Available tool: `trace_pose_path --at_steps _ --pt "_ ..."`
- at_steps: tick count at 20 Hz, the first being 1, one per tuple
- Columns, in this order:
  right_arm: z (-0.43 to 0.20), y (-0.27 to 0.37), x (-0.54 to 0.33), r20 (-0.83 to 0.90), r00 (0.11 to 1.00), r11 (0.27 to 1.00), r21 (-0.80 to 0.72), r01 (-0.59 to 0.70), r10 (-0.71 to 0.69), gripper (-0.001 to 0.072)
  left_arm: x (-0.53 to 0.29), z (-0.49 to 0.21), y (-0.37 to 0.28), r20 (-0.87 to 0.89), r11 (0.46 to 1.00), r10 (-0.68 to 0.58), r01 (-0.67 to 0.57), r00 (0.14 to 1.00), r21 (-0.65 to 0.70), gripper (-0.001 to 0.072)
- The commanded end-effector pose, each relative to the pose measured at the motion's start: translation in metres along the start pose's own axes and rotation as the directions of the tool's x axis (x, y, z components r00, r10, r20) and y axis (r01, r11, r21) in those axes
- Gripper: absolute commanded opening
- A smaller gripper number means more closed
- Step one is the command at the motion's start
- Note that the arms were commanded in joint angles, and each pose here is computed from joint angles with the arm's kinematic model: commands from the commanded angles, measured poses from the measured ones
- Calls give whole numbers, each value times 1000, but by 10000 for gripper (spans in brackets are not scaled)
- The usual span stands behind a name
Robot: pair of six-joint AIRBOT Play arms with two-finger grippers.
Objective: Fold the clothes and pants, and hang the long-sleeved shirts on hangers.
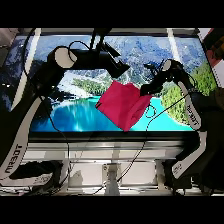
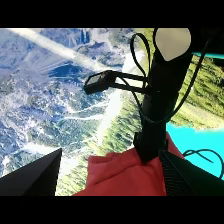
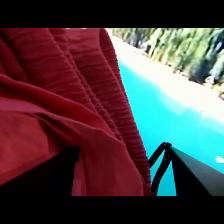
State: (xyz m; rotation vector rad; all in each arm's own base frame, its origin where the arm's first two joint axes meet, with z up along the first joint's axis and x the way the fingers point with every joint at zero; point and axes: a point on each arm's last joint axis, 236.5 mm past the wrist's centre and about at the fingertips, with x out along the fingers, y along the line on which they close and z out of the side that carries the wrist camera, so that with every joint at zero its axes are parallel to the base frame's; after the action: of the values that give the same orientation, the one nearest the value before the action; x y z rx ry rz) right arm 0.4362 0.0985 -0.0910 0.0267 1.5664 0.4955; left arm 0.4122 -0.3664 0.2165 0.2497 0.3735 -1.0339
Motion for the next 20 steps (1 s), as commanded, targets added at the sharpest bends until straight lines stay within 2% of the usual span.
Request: trace_pose_path --at_steps 1,3,4,7,12,13,14,15,18,20 --pt "-10 36 8 -32 982 980 75 -185 187 575 0 0 1 -1 1000 1 -1 1000 0 697" --pt "-23 58 12 -80 960 961 90 -263 270 401 0 0 1 -1 1000 1 -1 1000 0 697" --pt "-25 65 15 -86 953 954 96 -282 291 376 0 0 0 -1 1000 0 0 1000 0 697" --pt "-32 80 31 -113 948 953 89 -288 297 391 0 0 0 -1 1000 0 0 1000 0 697" --pt "-2 106 54 -5 970 969 17 -245 245 381 0 0 0 -1 1000 0 0 1000 0 697" --pt "2 111 57 10 971 971 4 -237 237 290 0 0 0 -1 1000 0 0 1000 0 697" --pt "4 116 59 15 972 972 -8 -234 234 83 0 0 0 -1 1000 1 -1 1000 0 697" --pt "4 121 60 13 972 972 -15 -236 237 16 0 0 0 0 1000 1 -1 1000 0 697" --pt "3 129 52 1 969 969 -38 -246 246 16 -7 4 4 9 1000 14 -14 1000 7 697" --pt "18 124 30 58 973 974 -67 -218 222 16 -23 11 19 21 998 63 -63 998 30 697"
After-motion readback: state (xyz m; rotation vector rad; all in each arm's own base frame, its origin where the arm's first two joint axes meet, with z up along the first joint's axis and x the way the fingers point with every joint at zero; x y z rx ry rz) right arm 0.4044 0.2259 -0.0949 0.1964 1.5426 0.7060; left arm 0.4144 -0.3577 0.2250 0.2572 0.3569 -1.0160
